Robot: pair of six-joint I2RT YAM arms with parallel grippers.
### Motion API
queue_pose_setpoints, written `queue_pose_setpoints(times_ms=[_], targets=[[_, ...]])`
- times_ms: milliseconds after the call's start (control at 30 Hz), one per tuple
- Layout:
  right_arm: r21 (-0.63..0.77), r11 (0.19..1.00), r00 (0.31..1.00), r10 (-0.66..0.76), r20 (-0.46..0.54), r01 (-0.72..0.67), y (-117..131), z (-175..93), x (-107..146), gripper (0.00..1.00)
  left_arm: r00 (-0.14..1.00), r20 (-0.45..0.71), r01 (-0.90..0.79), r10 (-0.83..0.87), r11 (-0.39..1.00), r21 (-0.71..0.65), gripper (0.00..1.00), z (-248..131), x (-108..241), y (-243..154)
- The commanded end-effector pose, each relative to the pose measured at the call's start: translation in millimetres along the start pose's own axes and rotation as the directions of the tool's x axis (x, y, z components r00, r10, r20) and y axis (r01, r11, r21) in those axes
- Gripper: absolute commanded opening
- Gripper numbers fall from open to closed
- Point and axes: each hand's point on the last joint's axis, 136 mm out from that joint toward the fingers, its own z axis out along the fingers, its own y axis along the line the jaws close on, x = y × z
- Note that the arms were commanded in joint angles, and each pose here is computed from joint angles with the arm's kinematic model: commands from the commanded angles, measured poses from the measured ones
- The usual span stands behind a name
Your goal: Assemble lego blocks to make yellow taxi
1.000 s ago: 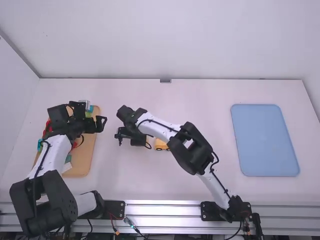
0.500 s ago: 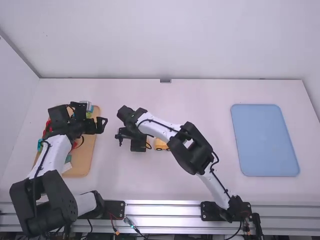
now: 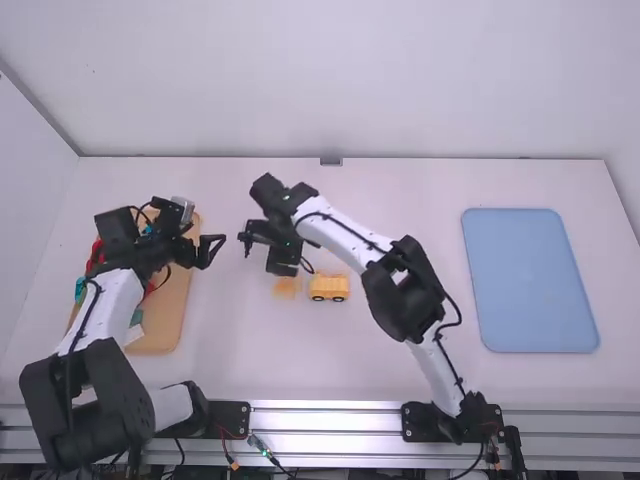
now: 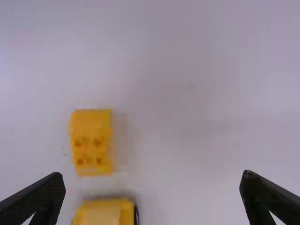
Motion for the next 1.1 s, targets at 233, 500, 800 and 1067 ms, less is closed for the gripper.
queue_pose_setpoints(times_ms=[233, 500, 800, 1067], targets=[[-0.098, 0.995, 0.888, 0.065, 0.455, -0.023, -10.2, -107.8, 35.6, 0.99, 0.946, 0.086, -0.321, 0.312, 0.874, 0.365, 0.99, 65.9, 23.8, -71.3], [-0.127, 0.992, 0.743, 0.086, 0.664, -0.001, 12.7, -89.8, 77.0, 0.99, 0.768, 0.175, -0.600, 0.616, 0.597, 0.533, 0.99, 104.3, 73.0, -139.0], [-0.172, 0.985, 0.596, 0.120, 0.794, 0.031, 32.6, -77.2, 112.5, 0.99, 0.745, 0.168, -0.590, 0.645, 0.521, 0.617, 0.99, 112.8, 115.1, -142.1], [-0.144, 0.989, 0.566, 0.104, 0.818, 0.027, 42.1, -64.3, 126.9, 0.99, 0.634, 0.077, -0.603, 0.770, 0.429, 0.672, 0.99, 104.9, 142.2, -124.0]])
